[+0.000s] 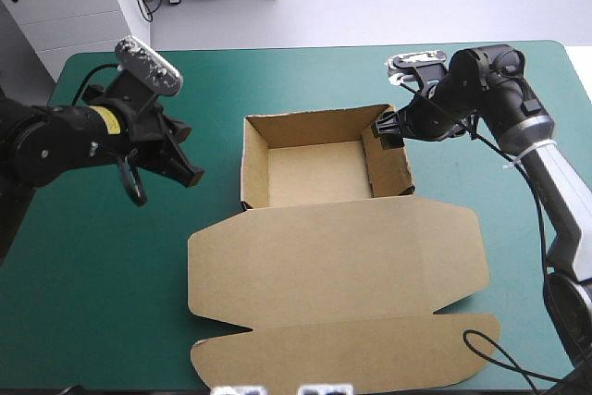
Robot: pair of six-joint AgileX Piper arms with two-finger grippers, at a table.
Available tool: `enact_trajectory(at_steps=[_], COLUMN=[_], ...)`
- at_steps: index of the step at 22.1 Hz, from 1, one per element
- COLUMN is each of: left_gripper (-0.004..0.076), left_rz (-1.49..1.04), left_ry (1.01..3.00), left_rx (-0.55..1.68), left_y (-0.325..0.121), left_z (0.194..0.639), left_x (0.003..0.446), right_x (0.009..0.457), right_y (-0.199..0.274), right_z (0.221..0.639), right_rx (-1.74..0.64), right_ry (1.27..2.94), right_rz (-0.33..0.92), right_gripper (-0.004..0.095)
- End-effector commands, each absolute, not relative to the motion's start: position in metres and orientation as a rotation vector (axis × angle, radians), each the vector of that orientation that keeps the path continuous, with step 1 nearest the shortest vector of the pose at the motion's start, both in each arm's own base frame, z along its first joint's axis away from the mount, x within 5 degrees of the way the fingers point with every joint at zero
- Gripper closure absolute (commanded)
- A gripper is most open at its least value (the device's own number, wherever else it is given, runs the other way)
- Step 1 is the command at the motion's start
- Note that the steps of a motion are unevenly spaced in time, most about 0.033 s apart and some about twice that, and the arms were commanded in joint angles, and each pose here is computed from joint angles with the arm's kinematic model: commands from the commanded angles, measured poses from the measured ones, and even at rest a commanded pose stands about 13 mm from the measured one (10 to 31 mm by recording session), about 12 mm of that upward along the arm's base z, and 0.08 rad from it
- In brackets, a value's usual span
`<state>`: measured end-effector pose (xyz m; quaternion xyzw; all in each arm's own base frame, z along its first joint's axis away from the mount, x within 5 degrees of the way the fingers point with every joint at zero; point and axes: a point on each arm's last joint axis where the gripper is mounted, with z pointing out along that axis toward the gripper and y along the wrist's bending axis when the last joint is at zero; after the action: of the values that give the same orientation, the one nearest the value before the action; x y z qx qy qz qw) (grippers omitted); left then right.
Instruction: Fold the box
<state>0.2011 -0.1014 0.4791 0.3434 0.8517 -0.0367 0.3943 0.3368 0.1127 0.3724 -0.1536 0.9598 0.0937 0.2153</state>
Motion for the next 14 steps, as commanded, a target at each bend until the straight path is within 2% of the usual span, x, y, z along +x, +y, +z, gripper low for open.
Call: enact_trajectory(at_steps=[1,5,14], left_gripper=[0.0731,0.0731,0.0731], left_rz=[-0.101,-0.078,-0.075], left_ry=[2.17,2.22,2.382], left_rx=[0.888,0.906,0.798], left_y=[-0.089,-0.078,-0.044], left_z=[0.476,0.453,0.352], left_x=[0.172,0.153,0.093], right_x=[0.326,0.326,0.339], right_y=[0.108,0.107,0.109], right_z=[0.4,0.4,0.384], right_rx=[-0.428,-0.428,-0.446], right_ry=[2.562,2.559,2.589], right_rz=[0.256,0.241,0.207], right_gripper=[0.0184,0.0184,0.0184])
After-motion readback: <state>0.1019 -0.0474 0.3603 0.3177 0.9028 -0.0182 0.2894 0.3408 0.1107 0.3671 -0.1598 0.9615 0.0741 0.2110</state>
